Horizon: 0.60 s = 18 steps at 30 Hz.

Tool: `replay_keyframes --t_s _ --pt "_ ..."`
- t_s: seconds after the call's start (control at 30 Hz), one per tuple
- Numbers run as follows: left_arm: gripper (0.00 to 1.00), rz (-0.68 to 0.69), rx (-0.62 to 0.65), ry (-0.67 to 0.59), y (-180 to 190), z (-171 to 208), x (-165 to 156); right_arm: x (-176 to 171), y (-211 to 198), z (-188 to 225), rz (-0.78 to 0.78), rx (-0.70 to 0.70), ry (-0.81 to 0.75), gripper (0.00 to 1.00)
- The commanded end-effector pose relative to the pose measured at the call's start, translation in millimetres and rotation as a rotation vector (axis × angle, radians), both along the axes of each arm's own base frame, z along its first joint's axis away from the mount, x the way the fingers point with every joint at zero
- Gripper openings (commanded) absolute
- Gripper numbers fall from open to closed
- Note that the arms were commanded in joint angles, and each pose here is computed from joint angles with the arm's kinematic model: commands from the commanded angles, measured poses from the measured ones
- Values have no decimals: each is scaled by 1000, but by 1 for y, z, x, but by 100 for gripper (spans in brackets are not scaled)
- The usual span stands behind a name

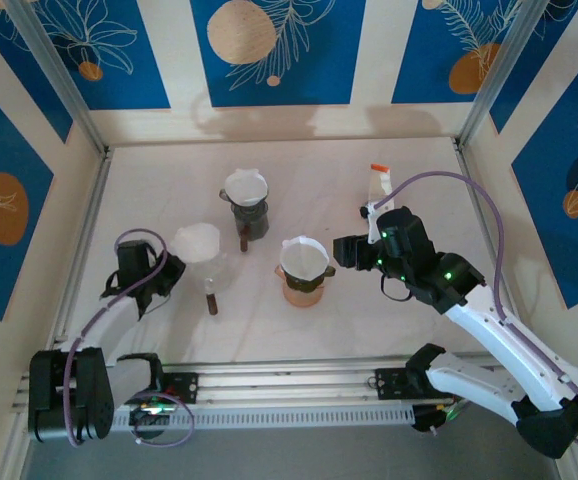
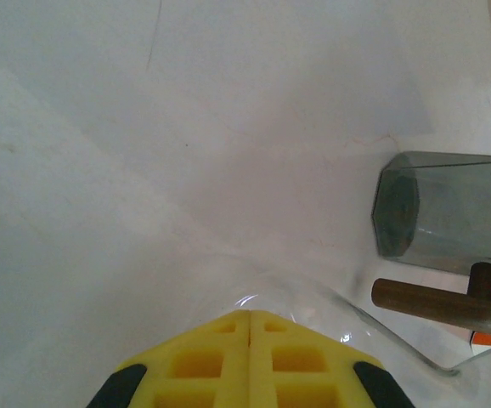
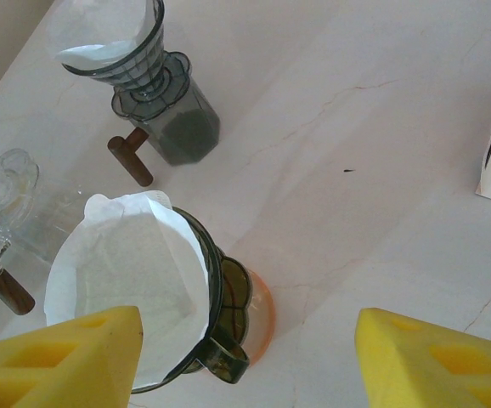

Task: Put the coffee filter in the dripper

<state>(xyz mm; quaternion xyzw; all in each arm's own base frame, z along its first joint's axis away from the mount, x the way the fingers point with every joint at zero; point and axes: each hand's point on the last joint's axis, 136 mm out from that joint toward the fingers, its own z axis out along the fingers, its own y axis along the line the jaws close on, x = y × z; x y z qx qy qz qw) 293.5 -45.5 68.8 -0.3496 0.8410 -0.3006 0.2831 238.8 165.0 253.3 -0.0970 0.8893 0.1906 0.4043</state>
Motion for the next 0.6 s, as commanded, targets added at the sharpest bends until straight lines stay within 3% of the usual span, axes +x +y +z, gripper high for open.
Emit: replay_keyframes --t_s 0.0,0.57 --pt "0 -20 -32 -9 -10 -1 0 0 -2 5 -8 15 -22 68" --pt "0 -133 -38 -20 -71 -2 -2 8 5 7 -18 50 -26 68"
